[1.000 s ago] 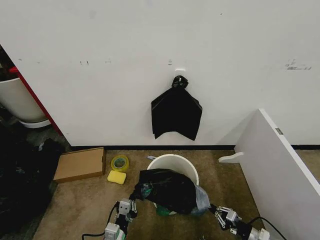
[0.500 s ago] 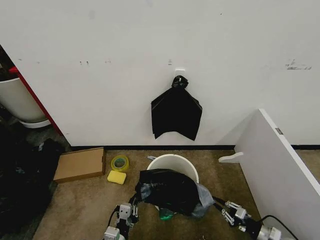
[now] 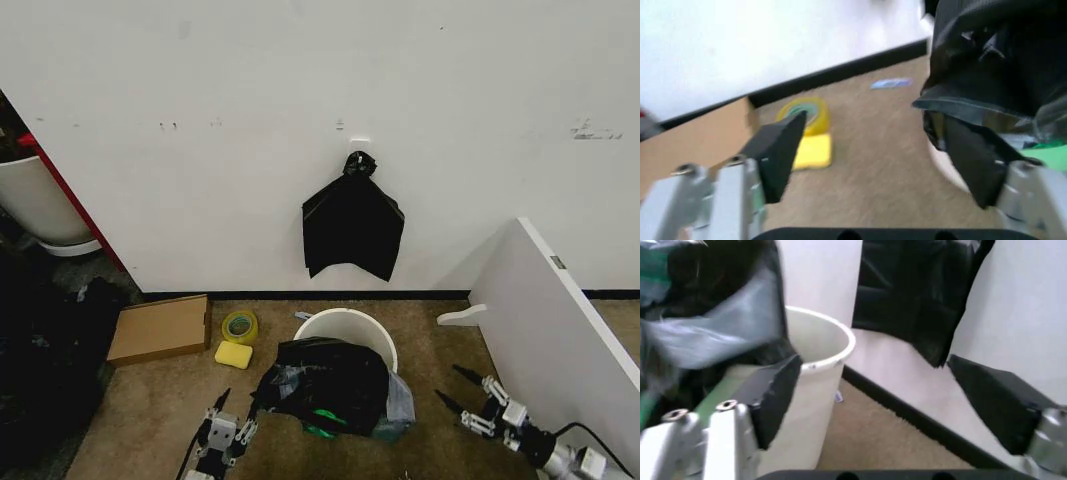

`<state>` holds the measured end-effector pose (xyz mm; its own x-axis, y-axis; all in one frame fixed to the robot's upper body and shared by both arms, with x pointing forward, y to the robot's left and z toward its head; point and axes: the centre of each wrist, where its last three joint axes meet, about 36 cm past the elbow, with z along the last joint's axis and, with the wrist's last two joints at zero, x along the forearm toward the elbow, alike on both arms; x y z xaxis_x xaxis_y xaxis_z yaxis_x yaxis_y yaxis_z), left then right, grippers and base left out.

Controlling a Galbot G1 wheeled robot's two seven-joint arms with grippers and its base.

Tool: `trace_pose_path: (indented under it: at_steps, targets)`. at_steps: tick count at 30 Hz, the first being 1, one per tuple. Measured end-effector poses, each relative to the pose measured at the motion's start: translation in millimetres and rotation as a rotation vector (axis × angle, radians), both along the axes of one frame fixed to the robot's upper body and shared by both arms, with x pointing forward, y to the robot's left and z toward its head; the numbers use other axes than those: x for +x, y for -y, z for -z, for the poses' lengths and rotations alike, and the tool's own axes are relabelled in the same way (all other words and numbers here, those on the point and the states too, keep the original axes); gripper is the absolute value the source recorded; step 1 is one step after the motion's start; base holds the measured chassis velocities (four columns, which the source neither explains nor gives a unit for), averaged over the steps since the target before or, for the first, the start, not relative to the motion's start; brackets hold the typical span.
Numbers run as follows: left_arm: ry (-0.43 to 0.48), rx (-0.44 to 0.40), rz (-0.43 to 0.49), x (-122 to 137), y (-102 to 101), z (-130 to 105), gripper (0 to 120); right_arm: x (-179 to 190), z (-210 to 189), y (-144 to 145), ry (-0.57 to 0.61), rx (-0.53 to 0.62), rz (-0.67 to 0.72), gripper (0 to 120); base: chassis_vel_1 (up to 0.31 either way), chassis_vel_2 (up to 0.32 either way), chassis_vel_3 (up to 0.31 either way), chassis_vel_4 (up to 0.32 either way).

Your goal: Place the garbage bag over the trash bin.

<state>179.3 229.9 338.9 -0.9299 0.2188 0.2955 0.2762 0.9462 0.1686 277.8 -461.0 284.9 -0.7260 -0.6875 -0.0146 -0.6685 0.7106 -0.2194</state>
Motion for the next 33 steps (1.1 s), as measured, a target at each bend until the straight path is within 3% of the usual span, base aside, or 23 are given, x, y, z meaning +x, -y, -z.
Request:
trace_pose_path:
  at_steps: [2, 5, 9, 10, 17, 23, 30, 33]
  targets:
    - [0.008, -0.020, 0.027, 1, -1, 4, 88, 1, 0, -3, 0.004, 0.002, 0.002, 88, 0.000, 0.000, 0.000, 0.000]
    - [0.015, -0.095, 0.174, 6, -9, 20, 97, 1, 2, -19, 0.018, 0.005, 0.012, 98, 0.000, 0.000, 0.000, 0.000]
    - [0.044, -0.132, 0.328, 13, -27, 43, 100, 5, 2, -41, 0.037, 0.036, 0.053, 100, 0.000, 0.000, 0.000, 0.000]
    - [0.044, -0.132, 0.328, 13, -27, 43, 100, 5, 2, -41, 0.037, 0.036, 0.053, 100, 0.000, 0.000, 0.000, 0.000]
    - [0.105, -0.177, 0.689, 31, -53, 76, 100, 9, -1, -57, 0.051, 0.061, 0.051, 100, 0.000, 0.000, 0.000, 0.000]
    - [0.217, -0.157, 0.720, 60, -76, 75, 100, 29, -32, -71, 0.045, 0.115, 0.115, 100, 0.000, 0.000, 0.000, 0.000]
    - [0.275, -0.132, 0.844, 77, -105, 60, 100, 51, -73, -79, -0.024, 0.116, 0.188, 100, 0.000, 0.000, 0.000, 0.000]
    - [0.284, -0.116, 0.842, 80, -110, 58, 100, 52, -80, -81, -0.028, 0.107, 0.169, 100, 0.000, 0.000, 0.000, 0.000]
